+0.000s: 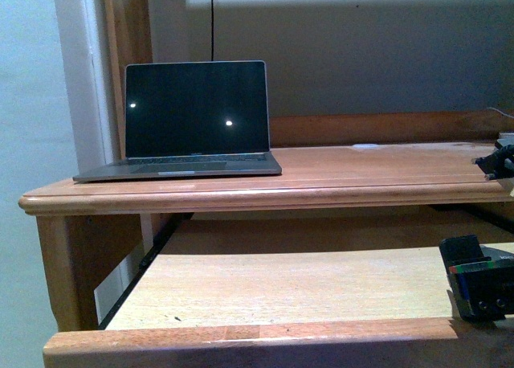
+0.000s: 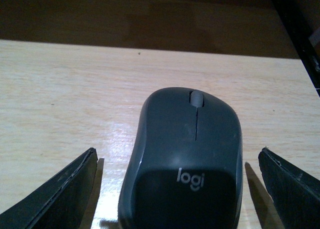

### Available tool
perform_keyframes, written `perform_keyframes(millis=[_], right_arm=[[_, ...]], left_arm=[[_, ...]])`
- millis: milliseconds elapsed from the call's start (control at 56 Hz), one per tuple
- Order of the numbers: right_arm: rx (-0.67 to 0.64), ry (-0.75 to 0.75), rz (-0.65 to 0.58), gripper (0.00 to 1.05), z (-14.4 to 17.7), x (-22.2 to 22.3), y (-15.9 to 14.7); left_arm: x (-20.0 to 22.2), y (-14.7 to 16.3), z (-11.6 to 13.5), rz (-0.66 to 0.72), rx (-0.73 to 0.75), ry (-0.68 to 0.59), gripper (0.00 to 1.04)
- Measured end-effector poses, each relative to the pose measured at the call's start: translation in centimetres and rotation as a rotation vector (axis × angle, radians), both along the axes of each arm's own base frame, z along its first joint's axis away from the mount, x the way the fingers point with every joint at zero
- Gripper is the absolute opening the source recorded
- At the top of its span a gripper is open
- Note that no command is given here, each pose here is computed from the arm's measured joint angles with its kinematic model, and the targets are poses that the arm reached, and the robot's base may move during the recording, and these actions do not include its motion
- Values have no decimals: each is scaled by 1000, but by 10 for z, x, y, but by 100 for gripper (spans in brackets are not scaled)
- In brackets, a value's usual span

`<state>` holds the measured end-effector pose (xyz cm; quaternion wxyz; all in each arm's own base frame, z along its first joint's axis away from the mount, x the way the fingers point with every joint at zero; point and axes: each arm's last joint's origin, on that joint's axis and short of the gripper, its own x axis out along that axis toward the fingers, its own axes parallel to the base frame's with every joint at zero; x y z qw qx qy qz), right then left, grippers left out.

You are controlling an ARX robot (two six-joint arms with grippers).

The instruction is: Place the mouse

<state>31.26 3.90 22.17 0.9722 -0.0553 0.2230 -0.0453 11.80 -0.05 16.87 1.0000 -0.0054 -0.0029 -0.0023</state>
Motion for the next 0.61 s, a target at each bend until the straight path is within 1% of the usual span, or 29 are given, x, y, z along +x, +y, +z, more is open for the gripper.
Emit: perform_keyframes(millis=[143,214,375,464,607], right_arm=[[-7,47,-20,97,-1,13,1],[-3,69,-22,82,1,17,2],[7,85,-31,61,3,18,1],[13,88,-36,56,6,16,-1],[23,61,-50,55,19,12,-3]], left_arm=[[-3,0,0,0,0,-2,3],[-5,0,0,0,0,-1,3],[-7,0,0,0,0,-2,3],[-8,0,0,0,0,-2,3],[-11,0,-1,0,0,5,3]])
